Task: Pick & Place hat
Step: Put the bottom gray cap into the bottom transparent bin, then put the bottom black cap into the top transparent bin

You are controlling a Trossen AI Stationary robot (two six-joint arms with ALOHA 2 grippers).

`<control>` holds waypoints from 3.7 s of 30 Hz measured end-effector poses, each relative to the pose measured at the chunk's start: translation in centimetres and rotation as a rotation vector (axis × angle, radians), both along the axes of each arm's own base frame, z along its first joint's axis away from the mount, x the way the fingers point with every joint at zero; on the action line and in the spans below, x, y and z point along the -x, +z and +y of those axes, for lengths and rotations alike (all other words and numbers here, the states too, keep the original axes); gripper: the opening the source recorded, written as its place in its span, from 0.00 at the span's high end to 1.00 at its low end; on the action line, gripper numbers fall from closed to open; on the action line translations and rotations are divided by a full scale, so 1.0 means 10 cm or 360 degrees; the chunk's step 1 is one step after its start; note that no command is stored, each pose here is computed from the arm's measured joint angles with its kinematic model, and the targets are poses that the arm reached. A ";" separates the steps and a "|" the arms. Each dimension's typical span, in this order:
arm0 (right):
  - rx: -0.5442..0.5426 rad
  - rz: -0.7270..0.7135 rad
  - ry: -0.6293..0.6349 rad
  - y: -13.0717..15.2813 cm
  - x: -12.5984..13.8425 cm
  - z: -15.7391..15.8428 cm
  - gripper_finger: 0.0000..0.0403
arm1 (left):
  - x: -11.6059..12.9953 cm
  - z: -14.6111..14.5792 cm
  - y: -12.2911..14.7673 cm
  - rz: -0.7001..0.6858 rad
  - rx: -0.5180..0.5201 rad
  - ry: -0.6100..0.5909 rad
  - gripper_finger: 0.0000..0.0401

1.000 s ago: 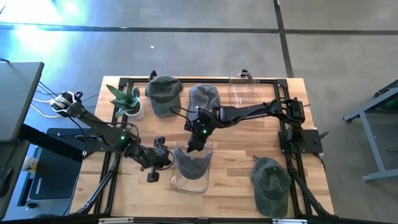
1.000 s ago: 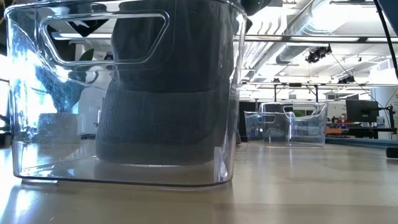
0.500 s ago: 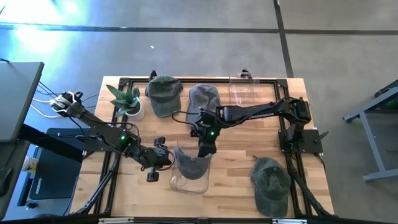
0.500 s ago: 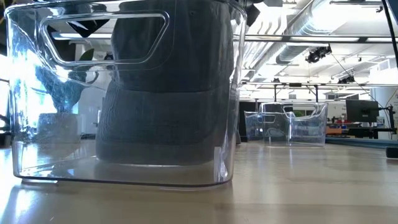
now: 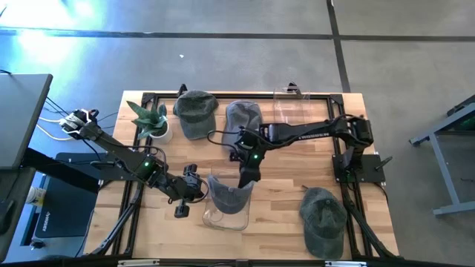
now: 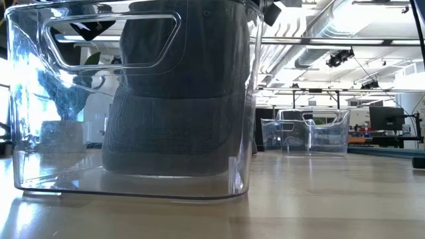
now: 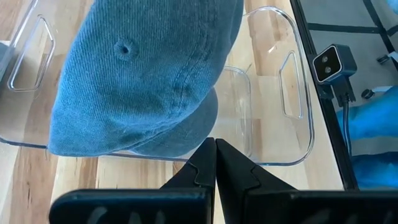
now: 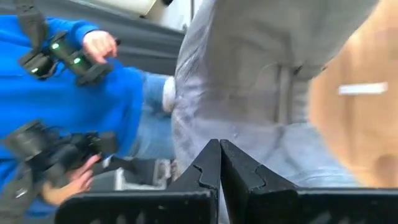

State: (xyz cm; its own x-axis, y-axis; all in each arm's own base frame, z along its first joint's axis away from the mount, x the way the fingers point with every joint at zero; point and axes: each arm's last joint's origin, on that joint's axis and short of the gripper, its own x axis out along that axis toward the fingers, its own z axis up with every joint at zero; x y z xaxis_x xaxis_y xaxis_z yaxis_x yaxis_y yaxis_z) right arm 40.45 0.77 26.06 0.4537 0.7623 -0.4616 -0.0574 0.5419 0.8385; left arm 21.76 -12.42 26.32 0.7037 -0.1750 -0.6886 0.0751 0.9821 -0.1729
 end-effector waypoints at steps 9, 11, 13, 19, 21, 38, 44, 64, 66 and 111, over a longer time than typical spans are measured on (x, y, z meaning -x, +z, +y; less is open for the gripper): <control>0.0104 -0.0007 0.0115 -0.04 0.07 0.07 1.00 | 0.00 0.00 0.00 0.0010 -0.0006 -0.0011 0.99; 0.0043 -0.0012 0.0190 -0.03 0.09 0.13 1.00 | 0.01 0.00 0.00 0.0011 -0.0007 -0.0012 0.99; 0.0031 -0.0035 0.0240 -0.03 0.09 0.18 1.00 | 0.01 0.00 0.00 0.0010 -0.0009 -0.0014 0.99; 0.0128 -0.0015 0.0185 -0.02 0.13 0.14 1.00 | 0.01 0.00 0.00 0.0011 -0.0010 -0.0015 0.99; 0.0203 -0.0015 0.0122 0.03 0.16 0.09 1.00 | 0.01 0.00 -0.01 0.0017 -0.0013 -0.0015 0.99; 0.1040 0.0141 -0.0439 0.73 0.93 0.31 0.99 | 0.19 0.12 0.25 -0.0121 0.0193 0.0123 0.99; 0.1057 0.0549 -0.0229 0.70 1.33 0.72 0.96 | 0.29 0.20 0.38 -0.0260 0.0146 0.0187 0.99; 0.0861 0.1232 0.0311 0.04 2.48 0.95 0.35 | 0.30 0.22 0.41 -0.0292 0.0120 0.0184 0.99; 0.0851 0.1201 0.0316 0.00 2.60 0.96 0.33 | 0.30 0.22 0.41 -0.0296 0.0122 0.0185 0.99; 0.0021 -0.0043 -0.0624 0.03 2.94 0.49 0.99 | -1.40 0.81 1.24 -0.0996 -0.0113 0.0440 0.99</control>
State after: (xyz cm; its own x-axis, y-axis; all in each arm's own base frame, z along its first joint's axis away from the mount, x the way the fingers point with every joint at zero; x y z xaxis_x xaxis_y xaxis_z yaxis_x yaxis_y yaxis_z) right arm 11.03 5.66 26.32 0.7213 0.5229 -0.4541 0.1341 0.5379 0.8323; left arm 35.76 -4.35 38.70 0.9851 0.0988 -0.1410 -0.1152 0.9869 -0.1133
